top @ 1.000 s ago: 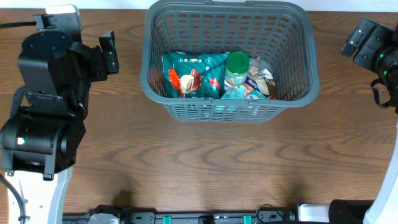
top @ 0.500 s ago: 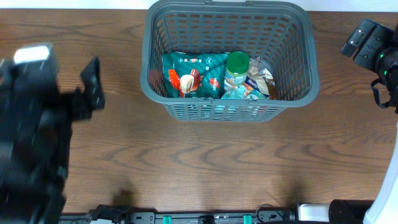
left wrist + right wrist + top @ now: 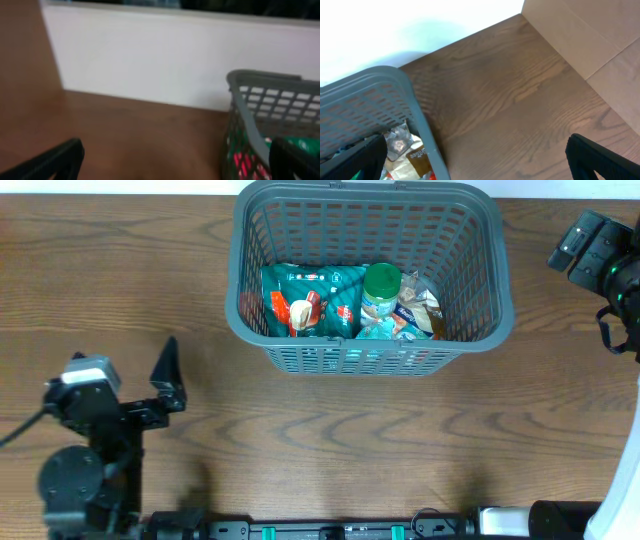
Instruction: Pack container
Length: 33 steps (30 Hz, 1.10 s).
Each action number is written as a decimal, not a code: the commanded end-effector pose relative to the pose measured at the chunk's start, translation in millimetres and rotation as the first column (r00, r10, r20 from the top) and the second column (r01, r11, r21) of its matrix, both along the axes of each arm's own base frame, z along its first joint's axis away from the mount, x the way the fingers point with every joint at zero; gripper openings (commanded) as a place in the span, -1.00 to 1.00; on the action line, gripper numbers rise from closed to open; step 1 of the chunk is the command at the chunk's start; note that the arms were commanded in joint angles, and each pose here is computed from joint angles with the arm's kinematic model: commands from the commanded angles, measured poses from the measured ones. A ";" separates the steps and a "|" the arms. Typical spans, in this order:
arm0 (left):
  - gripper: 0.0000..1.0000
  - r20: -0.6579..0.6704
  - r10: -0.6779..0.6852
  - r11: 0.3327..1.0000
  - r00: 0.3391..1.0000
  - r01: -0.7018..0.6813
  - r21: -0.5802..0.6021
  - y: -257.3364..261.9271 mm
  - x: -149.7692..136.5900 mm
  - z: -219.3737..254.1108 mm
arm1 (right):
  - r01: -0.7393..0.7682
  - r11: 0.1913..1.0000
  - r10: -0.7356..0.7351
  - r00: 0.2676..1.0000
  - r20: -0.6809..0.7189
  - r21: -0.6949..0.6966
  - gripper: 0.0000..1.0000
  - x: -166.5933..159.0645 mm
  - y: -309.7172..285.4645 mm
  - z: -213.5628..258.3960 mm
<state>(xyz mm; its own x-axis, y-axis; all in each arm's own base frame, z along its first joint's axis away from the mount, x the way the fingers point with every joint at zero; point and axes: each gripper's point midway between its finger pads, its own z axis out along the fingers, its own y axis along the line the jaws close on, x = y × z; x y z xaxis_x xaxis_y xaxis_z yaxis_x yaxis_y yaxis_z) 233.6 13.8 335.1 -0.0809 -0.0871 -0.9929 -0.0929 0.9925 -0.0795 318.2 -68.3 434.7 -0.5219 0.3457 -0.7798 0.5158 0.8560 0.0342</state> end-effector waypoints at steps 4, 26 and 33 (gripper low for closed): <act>0.97 0.007 -0.076 0.992 0.997 0.076 -0.105 -14.2 8.0 -65.6 | 0.026 1.000 -0.026 1.000 0.004 0.000 0.99 -0.9 -4.6 0.5; 0.97 -0.074 -0.074 0.990 0.994 0.064 -0.124 -14.3 10.4 -170.3 | 0.026 1.000 -0.026 1.000 0.004 0.000 0.99 -0.9 -4.6 0.5; 0.97 -0.062 -0.074 0.990 0.995 0.066 -0.123 -14.2 8.4 -180.2 | 0.026 1.000 -0.026 1.000 0.004 0.000 0.99 -1.0 -4.7 0.5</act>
<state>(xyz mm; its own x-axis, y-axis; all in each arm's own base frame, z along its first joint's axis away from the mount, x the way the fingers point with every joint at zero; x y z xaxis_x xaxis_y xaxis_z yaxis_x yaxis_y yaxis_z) 242.8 -0.6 154.5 -0.1724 -0.1943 -0.9657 -0.0364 0.9809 -0.1909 318.2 -68.3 434.7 -0.5219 0.3457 -0.7798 0.5158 0.8560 0.0342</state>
